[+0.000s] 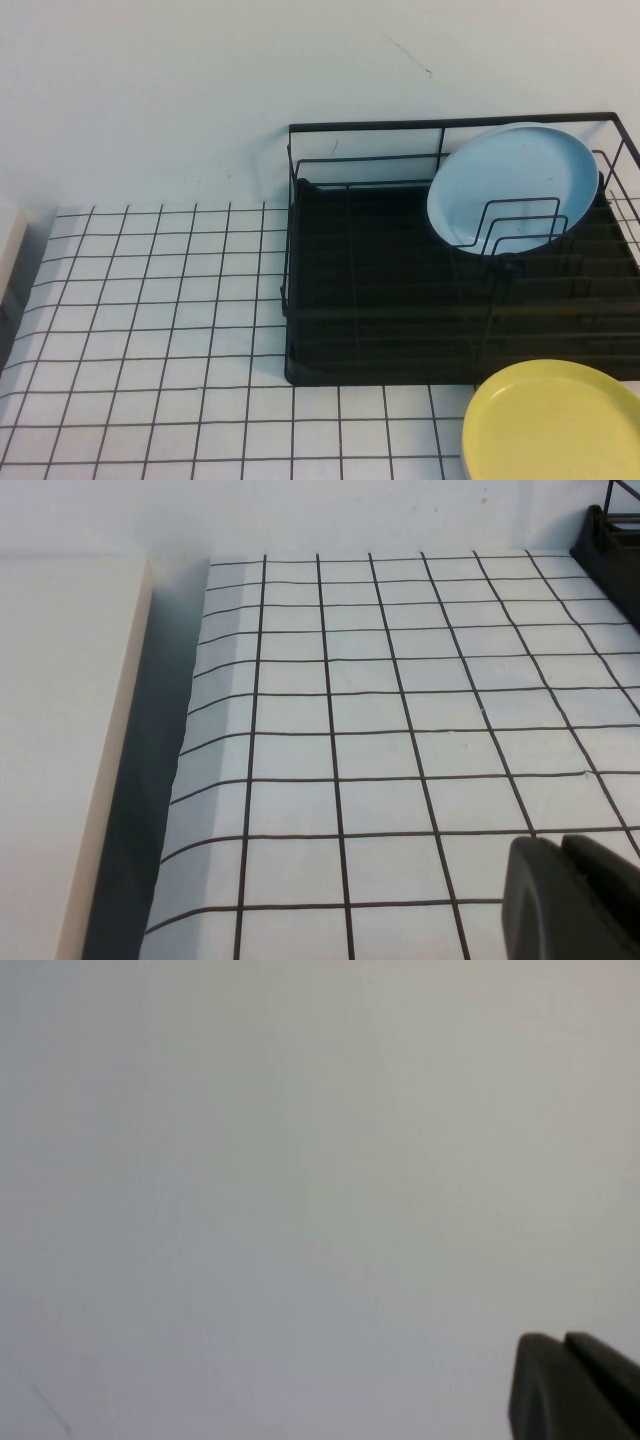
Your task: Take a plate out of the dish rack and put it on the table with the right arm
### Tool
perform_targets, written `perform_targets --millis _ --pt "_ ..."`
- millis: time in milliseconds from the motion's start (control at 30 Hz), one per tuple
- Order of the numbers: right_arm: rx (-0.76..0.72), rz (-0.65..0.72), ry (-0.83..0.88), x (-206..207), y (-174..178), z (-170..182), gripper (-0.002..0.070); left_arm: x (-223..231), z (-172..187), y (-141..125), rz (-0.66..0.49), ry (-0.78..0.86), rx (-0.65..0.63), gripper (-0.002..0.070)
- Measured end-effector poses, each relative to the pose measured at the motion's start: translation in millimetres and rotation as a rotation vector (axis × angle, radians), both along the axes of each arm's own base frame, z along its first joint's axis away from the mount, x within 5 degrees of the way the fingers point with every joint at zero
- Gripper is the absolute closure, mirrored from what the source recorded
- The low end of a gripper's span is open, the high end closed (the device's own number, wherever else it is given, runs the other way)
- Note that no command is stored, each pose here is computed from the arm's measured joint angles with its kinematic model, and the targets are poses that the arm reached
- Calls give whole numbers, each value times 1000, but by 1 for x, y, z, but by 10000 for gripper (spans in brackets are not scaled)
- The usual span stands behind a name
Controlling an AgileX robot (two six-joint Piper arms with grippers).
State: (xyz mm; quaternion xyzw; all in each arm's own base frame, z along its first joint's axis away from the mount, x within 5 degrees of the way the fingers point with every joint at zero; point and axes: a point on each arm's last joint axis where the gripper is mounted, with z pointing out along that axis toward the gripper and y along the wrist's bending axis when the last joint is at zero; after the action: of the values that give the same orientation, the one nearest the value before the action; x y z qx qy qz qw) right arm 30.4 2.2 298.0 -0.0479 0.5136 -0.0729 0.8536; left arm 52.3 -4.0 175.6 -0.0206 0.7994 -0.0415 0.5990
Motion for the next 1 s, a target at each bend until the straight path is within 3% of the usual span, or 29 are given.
perform_targets --millis 167,367,600,800,900,1000 --pt "15 -81 313 6 -7 23 680 0 0 0 0 0 0 678" --pt "-44 -112 631 40 -10 31 680 0 0 0 0 0 0 678" --pt "-186 25 952 94 -1 32 680 0 0 0 0 0 0 678" --pt "-406 166 1073 151 7 28 675 0 0 0 0 0 0 678" --pt "-499 258 1094 180 13 23 615 0 0 0 0 0 0 678" --pt "-572 352 1102 209 22 15 441 0 0 0 0 0 0 678"
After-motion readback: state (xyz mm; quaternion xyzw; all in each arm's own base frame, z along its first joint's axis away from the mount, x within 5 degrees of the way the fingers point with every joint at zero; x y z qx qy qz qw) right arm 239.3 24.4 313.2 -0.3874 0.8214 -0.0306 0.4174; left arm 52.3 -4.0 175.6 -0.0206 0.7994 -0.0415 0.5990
